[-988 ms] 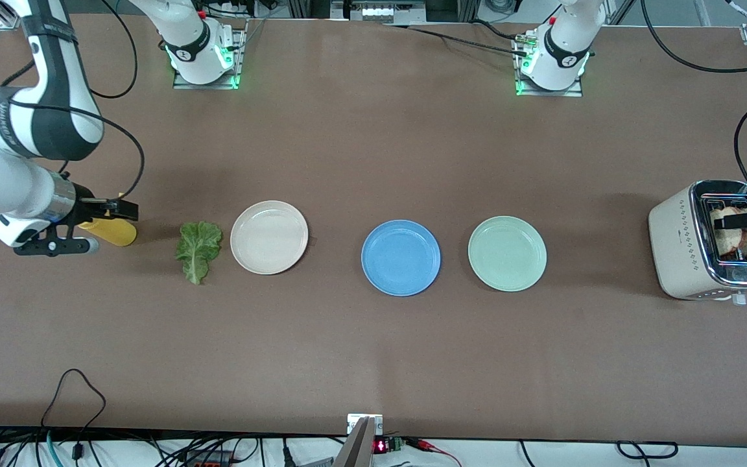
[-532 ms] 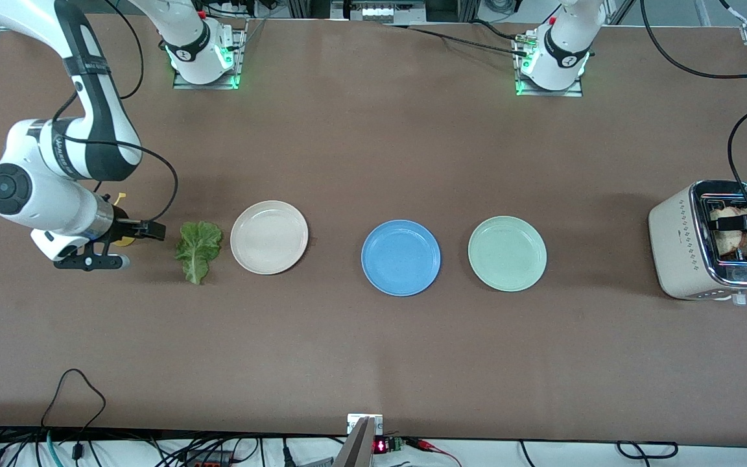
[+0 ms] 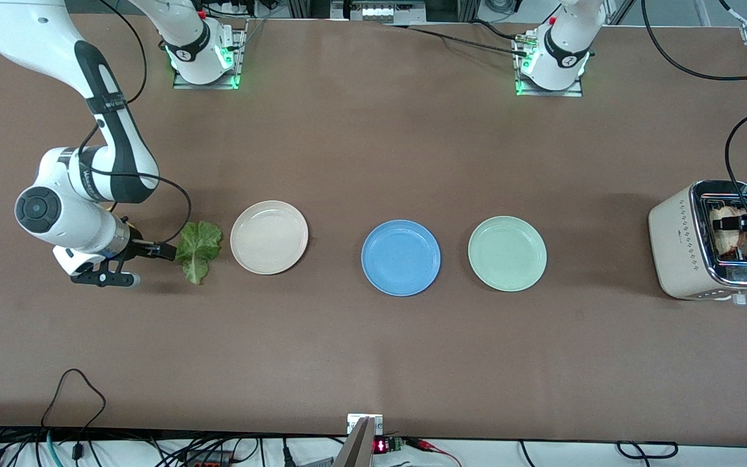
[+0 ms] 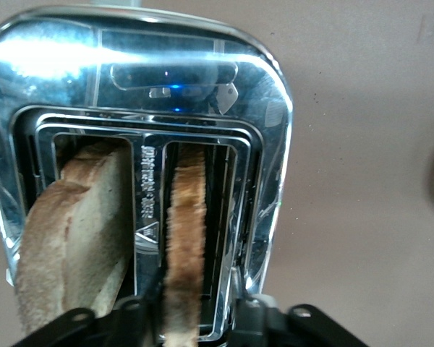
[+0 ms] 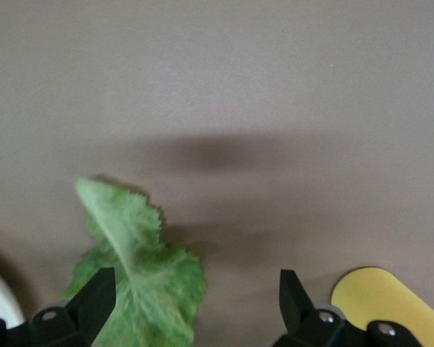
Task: Make sandwich in blue plate with both arms
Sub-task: 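Grasp the lettuce with the right gripper while the left gripper grasps bread, then lift the bread slice from the toaster with the left gripper onto the blue plate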
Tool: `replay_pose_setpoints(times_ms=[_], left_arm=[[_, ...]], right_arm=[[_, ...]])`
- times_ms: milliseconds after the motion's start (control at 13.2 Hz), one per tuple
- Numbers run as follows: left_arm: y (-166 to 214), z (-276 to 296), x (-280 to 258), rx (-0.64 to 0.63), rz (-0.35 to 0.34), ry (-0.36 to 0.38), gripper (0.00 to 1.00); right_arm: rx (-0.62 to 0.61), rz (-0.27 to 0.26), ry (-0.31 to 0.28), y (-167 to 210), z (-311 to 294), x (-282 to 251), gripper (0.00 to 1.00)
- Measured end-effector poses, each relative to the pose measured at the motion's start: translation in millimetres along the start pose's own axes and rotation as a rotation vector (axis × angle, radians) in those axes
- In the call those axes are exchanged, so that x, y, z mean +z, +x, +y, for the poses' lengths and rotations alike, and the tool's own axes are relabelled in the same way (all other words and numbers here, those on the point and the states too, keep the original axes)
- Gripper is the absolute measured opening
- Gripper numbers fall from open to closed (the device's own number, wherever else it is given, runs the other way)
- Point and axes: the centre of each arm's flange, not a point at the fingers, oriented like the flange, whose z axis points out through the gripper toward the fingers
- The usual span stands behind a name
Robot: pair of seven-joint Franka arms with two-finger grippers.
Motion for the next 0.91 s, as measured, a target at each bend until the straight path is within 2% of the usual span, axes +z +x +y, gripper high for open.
replay_pose_setpoints(times_ms=[152, 532, 760, 912], left_arm=[[-0.8, -2.6, 0.3, -0.004, 0.0, -0.001, 0.11], [-5.8, 1.2, -18.8, 0.0, -0.022, -0.008, 0.07], [-26.8, 40.3, -99.3, 0.054, -0.072, -0.026, 0.07], [-39.0, 98.8, -146.1, 0.142, -0.056, -0.031, 0.07]], right_arm=[[0.007, -0.006, 0.0, -0.7, -6.8, 8.2, 1.0], [-0.036, -0.018, -0.003, -5.6, -35.3, 16.2, 1.0], [-0.037, -0.028, -0.004, -6.3, -35.6, 22.4, 1.0], [-0.04, -0.028, -0.004, -6.7, -37.6, 22.5, 1.0]])
